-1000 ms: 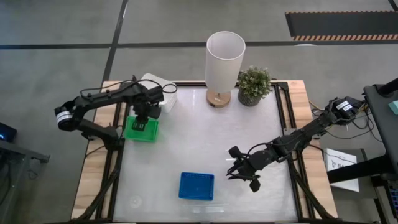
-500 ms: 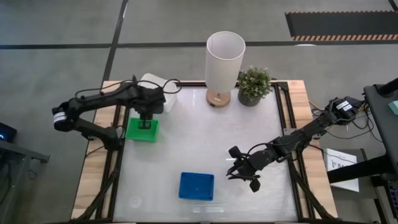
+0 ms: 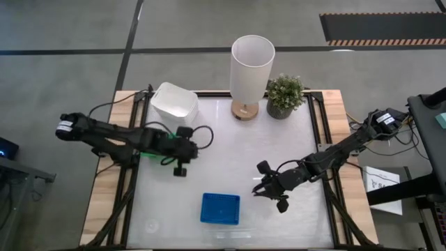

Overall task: Stack baskets by color
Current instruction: Adjust the stack of blue bins

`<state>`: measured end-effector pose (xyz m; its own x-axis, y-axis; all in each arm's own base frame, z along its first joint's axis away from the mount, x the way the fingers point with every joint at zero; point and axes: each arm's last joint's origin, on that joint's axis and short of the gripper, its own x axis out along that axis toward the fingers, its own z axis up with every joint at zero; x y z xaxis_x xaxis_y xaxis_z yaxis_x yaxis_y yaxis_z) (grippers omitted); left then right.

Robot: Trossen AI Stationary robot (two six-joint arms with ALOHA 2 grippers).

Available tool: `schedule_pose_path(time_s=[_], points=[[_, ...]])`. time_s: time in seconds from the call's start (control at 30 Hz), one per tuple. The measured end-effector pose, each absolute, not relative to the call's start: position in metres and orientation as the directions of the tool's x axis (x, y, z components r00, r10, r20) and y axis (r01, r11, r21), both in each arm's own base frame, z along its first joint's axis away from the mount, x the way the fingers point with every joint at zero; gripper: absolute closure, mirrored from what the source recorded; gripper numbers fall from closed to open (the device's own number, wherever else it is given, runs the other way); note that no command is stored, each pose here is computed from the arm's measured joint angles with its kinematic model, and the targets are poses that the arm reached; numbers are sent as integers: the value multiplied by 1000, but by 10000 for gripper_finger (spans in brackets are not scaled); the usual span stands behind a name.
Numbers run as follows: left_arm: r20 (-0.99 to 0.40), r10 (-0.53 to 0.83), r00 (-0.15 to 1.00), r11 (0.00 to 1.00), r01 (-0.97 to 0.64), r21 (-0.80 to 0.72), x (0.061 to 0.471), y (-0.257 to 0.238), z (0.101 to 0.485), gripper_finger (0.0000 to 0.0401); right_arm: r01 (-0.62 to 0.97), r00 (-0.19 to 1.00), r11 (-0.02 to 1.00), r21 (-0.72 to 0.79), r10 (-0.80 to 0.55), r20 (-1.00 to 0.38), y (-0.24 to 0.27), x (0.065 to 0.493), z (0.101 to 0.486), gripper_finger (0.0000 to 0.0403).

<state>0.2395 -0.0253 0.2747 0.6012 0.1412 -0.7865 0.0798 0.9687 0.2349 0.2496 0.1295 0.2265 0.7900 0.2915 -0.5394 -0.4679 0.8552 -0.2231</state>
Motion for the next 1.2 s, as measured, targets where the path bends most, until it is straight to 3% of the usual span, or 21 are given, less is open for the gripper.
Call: schedule_pose_path(time_s=[0.17,0.57,1.03,1.2], points=[[-699,71,712,974,103,203,246,-47,266,368,-430,807,869,-247,247,-536,127,251,226,370],[-549,-87,832,980,171,104,256,-85,249,373,-418,826,870,-261,244,-508,125,254,228,394],[-500,-399,768,898,437,-45,298,-116,206,373,-423,826,864,-273,244,-508,125,255,228,394],[-547,-414,728,897,428,-109,311,-123,190,373,-422,822,867,-264,243,-515,125,254,228,394]])
